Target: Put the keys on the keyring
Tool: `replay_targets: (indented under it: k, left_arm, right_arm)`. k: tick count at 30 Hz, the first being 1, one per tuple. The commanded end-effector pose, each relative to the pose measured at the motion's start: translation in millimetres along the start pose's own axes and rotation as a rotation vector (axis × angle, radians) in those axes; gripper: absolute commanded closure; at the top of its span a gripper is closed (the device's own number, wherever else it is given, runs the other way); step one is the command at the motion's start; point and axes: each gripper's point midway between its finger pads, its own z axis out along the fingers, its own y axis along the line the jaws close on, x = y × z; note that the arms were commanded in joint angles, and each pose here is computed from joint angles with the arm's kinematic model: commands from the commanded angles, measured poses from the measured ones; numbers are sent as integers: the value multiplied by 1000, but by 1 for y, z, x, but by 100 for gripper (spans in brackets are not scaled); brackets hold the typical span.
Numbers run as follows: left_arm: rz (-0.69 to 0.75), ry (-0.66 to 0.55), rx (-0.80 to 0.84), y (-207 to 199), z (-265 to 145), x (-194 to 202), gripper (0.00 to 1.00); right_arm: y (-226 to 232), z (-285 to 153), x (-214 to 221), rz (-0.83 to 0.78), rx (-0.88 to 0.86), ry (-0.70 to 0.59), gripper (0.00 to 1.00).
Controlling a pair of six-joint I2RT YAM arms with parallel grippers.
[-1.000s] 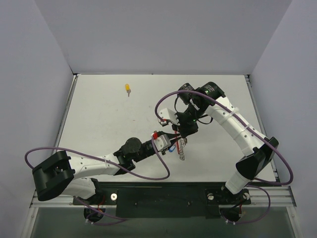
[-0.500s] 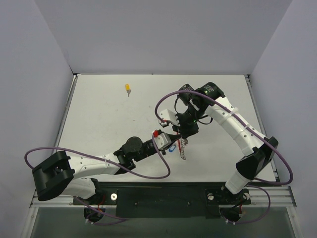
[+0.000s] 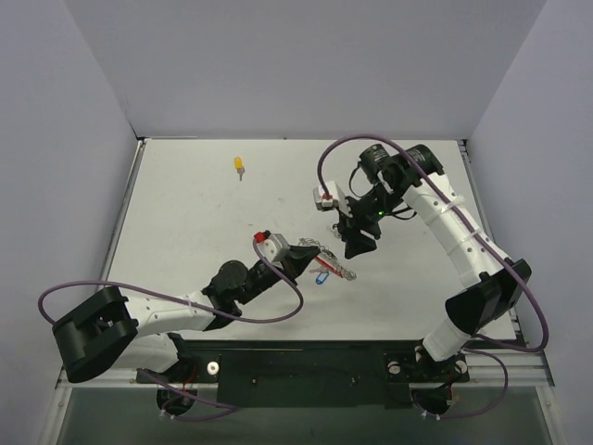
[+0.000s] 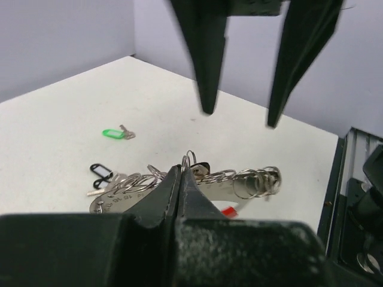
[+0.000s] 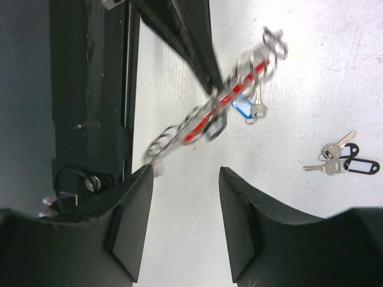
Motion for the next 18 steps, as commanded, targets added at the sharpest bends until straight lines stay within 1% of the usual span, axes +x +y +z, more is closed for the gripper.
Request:
replay_targets:
  k: [1,2,5,7,12,14,15,18]
  left_arm:
    - [-199,-288,-60,14,-16,-62,100]
    - [-204,-324,-56,13,-18,-70,100]
    - [-216,-353,-41,11,-21,-76,100]
    - [-207,-368,-25,8,-21,-79,100]
    - [-163,-372,35,-1,-18,-78,100]
    - [-155,-371,38,-2,-18,-78,100]
    - [-144,-365,71,-8,-17,-77,100]
    - [-122,-355,99,-13,-14,-77,100]
  right_arm:
    - [72,-27,-10,136,-191,-171,56]
    - [71,-27,-9,130,-193,-198,56]
    - [69,-30,-20,141,-212,-312,56]
    - [64,-32,-25,157,-220,-365,56]
    - [51,-27,-25,180,-236,-359,58]
    - [50,-26,-26,198,-246,-353,59]
    - [51,-25,-27,195,-250,-351,60]
    - [55,-22,-28,196,-266,-341,60]
